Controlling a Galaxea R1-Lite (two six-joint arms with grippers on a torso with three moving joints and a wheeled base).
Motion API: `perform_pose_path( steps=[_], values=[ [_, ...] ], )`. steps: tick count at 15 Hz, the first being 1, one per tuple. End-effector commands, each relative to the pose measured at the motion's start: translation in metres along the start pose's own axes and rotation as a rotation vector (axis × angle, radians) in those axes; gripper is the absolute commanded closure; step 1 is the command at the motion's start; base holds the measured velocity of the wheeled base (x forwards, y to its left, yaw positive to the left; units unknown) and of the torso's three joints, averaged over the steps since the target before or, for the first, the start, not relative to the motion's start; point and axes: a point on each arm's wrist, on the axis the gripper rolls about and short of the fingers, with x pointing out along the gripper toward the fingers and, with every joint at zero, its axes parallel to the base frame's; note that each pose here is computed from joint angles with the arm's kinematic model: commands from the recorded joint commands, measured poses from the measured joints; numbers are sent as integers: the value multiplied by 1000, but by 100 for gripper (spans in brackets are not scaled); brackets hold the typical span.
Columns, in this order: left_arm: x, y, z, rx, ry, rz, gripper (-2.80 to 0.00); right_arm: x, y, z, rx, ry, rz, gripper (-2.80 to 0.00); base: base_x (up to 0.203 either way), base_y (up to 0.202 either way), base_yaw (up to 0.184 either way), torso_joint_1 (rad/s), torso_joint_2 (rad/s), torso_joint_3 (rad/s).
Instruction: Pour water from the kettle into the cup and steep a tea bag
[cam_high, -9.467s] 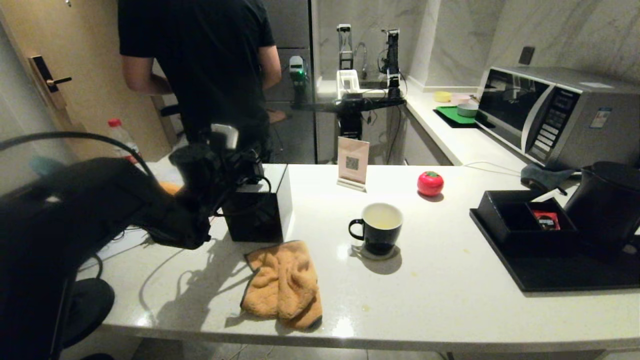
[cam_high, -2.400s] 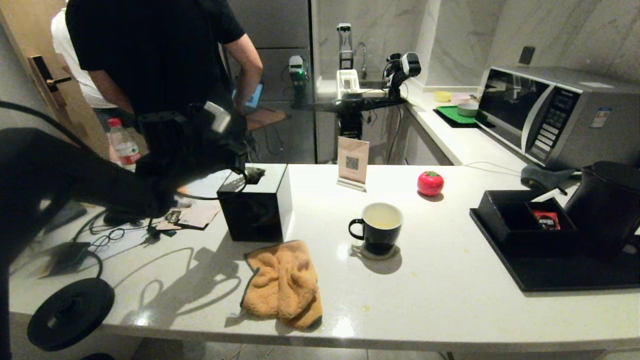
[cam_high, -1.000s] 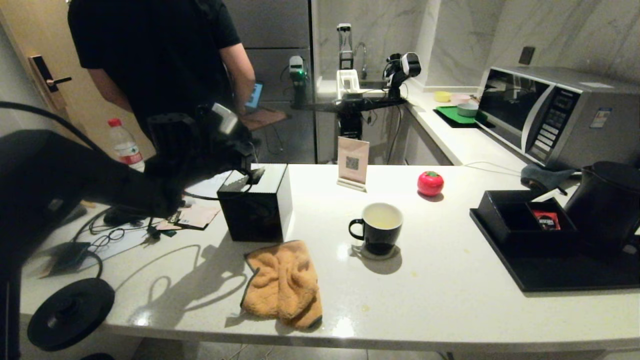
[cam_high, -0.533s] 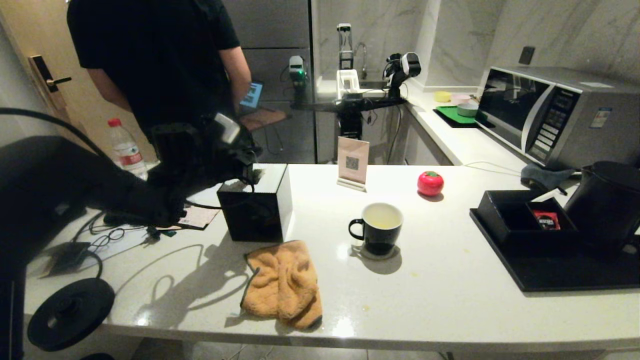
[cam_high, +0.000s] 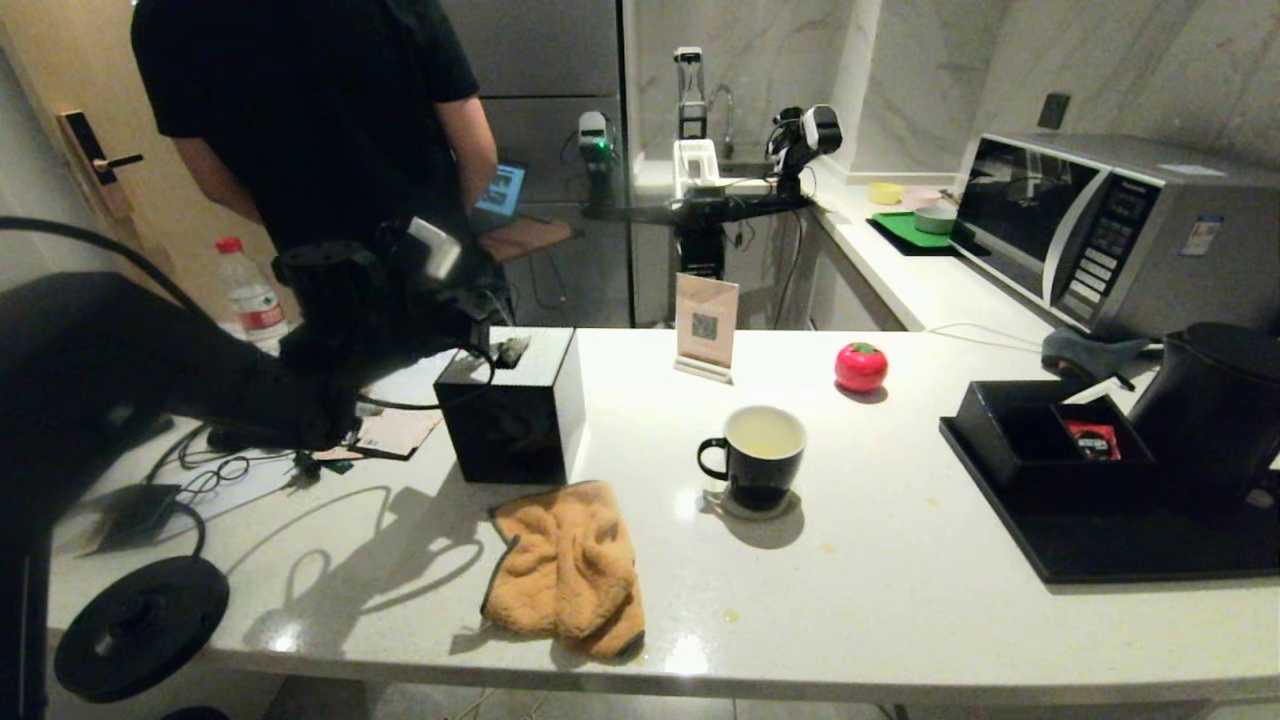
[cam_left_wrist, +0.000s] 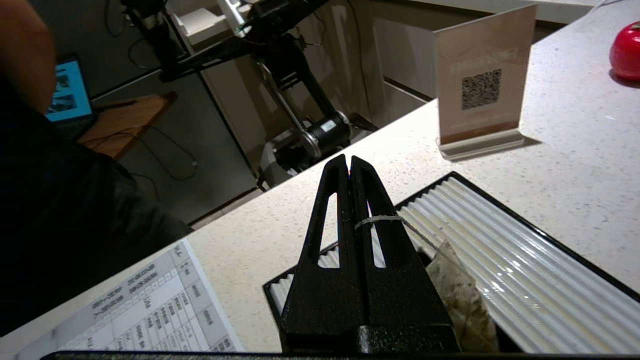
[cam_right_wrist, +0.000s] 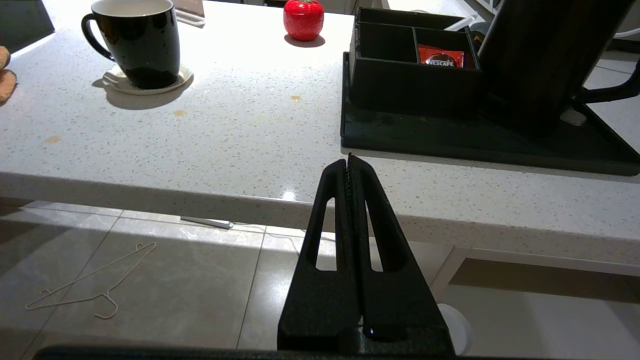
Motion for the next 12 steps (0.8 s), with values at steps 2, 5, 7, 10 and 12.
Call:
perform_pose_path(
  steps=[2, 5, 7, 10, 12],
  values=[
    [-2, 5, -1, 8, -12, 12, 0, 0, 0, 0, 0, 1, 0, 0, 0, 0, 0, 0, 0, 0],
    [-2, 5, 0, 9, -14, 13, 0, 0, 0, 0, 1, 1, 2, 0, 0, 0, 0, 0, 0, 0],
    [-1, 2, 0, 7, -12, 5, 0, 0, 0, 0, 0, 1, 2, 0, 0, 0, 0, 0, 0, 0],
    [2, -4, 0, 4, -9, -11, 0, 0, 0, 0, 0, 1, 0, 0, 0, 0, 0, 0, 0, 0],
    [3, -8, 1, 1, -6, -20, 0, 0, 0, 0, 0, 1, 2, 0, 0, 0, 0, 0, 0, 0]
  ],
)
